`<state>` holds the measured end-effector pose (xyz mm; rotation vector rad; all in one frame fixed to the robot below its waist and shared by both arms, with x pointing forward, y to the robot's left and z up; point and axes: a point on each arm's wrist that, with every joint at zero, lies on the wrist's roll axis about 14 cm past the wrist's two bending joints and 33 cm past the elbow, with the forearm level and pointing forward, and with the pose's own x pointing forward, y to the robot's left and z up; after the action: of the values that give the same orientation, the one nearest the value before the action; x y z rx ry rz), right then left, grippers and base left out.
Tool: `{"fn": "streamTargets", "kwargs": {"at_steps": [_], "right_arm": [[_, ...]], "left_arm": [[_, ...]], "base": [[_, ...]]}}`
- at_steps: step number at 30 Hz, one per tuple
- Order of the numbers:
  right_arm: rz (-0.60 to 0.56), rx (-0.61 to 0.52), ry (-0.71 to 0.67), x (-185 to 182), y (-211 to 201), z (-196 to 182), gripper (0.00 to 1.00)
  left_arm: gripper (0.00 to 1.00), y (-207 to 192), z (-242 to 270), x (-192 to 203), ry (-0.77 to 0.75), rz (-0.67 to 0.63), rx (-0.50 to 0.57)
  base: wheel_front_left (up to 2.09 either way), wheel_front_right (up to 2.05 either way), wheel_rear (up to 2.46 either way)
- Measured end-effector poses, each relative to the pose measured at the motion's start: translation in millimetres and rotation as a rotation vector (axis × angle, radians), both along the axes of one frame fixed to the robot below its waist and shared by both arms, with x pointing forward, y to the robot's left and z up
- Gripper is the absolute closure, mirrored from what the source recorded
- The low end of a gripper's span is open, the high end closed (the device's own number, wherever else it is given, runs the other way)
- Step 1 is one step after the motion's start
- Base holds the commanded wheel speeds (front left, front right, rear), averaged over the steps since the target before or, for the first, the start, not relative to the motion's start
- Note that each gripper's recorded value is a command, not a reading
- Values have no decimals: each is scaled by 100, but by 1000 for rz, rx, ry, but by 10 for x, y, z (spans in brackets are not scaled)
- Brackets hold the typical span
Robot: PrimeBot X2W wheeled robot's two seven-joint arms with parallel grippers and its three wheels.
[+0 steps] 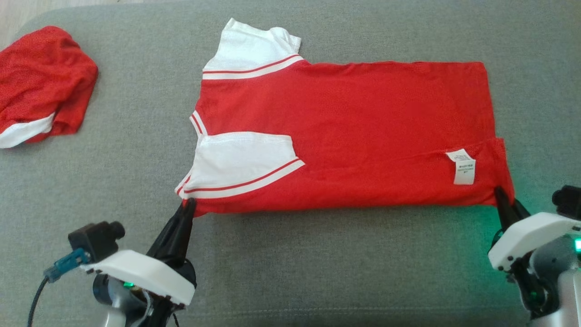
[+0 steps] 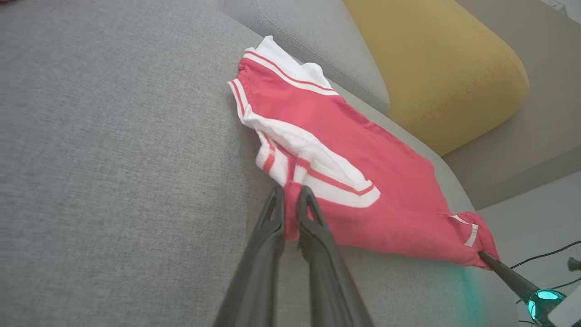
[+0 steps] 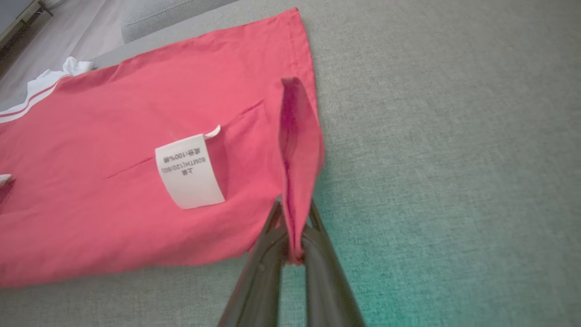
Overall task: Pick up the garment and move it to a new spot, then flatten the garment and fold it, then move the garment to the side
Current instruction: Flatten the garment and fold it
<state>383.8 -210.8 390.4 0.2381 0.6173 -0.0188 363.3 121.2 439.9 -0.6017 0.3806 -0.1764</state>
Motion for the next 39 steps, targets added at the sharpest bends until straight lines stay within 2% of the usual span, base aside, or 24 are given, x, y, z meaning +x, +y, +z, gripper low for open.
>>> {"fn": "streamTargets", "kwargs": {"at_steps": [1,2,3,4,5,6,7,12,17,23,25,28,34,39], "right_arm": [[-2,2,4,-12,1,-12,100],[-3,3,7,-23,5,-23,93],[-4,5,11,-37,8,-35,69],[-8,6,13,-46,4,-42,50],[-14,7,10,-48,-5,-43,13],[-19,4,6,-51,-17,-41,0],[-27,1,4,-60,-39,-46,0],[-86,-5,-16,-105,-198,-37,0],[-119,-42,-68,-115,-322,83,0],[-80,-78,-186,157,-243,411,0],[-34,-77,-236,376,-101,541,0],[7,-81,-272,602,5,623,0],[77,-82,-311,949,208,615,0],[105,-93,-316,1114,240,527,0]], "left_arm": [[100,14,-14,-1,4,4,2],[100,29,-43,-5,14,9,5],[89,43,-86,-14,28,15,9],[72,51,-133,-27,42,16,13],[53,54,-181,-39,56,16,17],[9,55,-223,-52,70,15,20],[0,56,-261,-63,82,14,22],[0,128,-329,-60,92,24,47],[0,199,-169,144,18,-6,118],[0,222,419,829,-179,-103,289],[0,135,733,1206,-260,-164,353],[0,-3,940,1574,-300,-230,404],[0,-173,932,2201,-265,-298,492],[0,-257,473,2555,-131,-341,542]], "base": [[0,0,0],[0,0,0],[0,0,0],[0,0,0],[0,0,0],[0,0,0],[0,0,0],[0,0,0],[0,0,0],[0,0,0],[0,0,0],[0,0,0],[0,0,0],[0,0,0]]}}
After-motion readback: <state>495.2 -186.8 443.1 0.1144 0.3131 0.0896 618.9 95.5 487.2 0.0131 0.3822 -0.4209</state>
